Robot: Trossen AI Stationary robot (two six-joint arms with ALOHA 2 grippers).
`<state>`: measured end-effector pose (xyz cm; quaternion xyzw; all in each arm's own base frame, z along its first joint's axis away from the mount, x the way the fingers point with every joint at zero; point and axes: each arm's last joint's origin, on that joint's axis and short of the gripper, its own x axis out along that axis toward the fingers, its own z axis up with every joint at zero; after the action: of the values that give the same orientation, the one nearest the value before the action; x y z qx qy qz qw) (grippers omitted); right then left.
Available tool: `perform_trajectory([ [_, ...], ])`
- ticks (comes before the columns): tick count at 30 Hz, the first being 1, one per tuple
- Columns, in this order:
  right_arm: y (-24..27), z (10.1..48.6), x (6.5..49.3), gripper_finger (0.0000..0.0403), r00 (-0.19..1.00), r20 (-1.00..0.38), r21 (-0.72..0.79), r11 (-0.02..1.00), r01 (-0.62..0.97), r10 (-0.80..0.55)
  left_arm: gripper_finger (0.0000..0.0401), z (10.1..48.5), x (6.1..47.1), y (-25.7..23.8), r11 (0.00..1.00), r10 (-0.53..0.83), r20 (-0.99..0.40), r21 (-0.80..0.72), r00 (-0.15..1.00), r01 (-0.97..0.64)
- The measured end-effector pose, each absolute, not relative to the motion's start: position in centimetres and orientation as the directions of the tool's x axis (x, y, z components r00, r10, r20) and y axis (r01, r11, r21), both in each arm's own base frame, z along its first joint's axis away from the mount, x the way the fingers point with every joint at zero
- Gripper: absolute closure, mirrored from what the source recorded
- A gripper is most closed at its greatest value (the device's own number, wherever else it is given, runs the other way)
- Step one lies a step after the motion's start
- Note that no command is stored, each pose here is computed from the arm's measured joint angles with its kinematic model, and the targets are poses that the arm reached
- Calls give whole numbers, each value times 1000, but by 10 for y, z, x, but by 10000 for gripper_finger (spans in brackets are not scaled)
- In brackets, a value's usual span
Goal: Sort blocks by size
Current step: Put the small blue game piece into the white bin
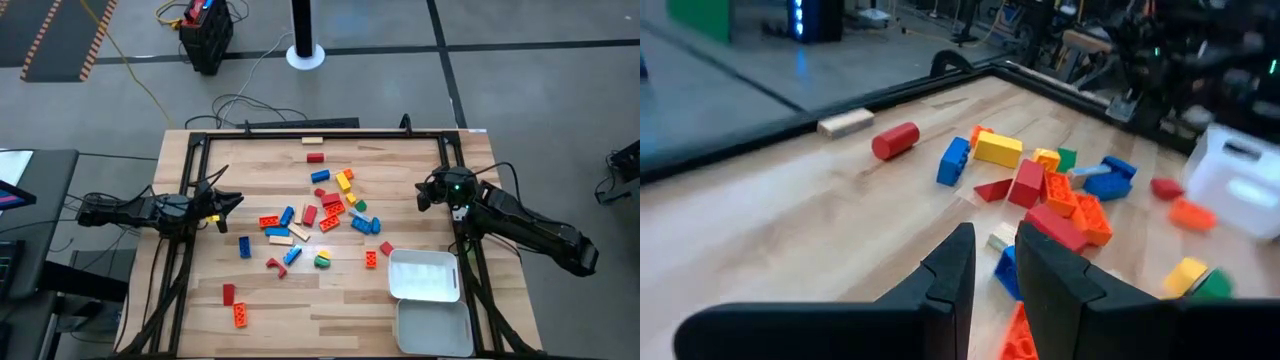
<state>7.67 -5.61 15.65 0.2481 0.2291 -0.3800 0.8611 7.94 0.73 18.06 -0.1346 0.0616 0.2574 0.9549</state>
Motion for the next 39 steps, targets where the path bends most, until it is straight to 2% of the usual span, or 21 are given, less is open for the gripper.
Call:
perform_trajectory([
  [2,-56,157,77,367,606,-583,253,588,768,-541,334,181,80,7,840,467,-182,-214,865,-499],
  [4,-56,156,77,367,606,-583,253,588,768,-541,334,182,80,6,817,442,-172,-328,881,-474],
  [7,-56,157,77,367,606,-583,253,588,768,-541,334,185,81,6,725,440,-149,-522,885,-449],
  [12,-56,157,77,367,606,-583,253,588,768,-541,334,185,81,6,634,438,-147,-649,887,-421],
  [22,-56,157,77,367,606,-583,253,588,768,-541,334,185,81,6,517,436,-146,-767,888,-380],
  [30,-56,157,77,367,608,-581,260,584,769,-541,334,186,81,6,386,436,-145,-861,888,-330],
  [32,-57,160,79,367,629,-549,389,498,775,-550,334,186,81,6,370,435,-145,-871,889,-323],
  [35,-60,171,84,367,691,-436,690,278,668,-576,334,186,82,5,377,413,-142,-873,899,-311],
  [36,-62,175,86,367,711,-391,750,246,614,-584,334,187,82,5,388,398,-137,-871,907,-302],
  [39,-63,185,89,367,767,-287,806,289,517,-574,334,192,86,4,447,368,-97,-853,925,-268],
])
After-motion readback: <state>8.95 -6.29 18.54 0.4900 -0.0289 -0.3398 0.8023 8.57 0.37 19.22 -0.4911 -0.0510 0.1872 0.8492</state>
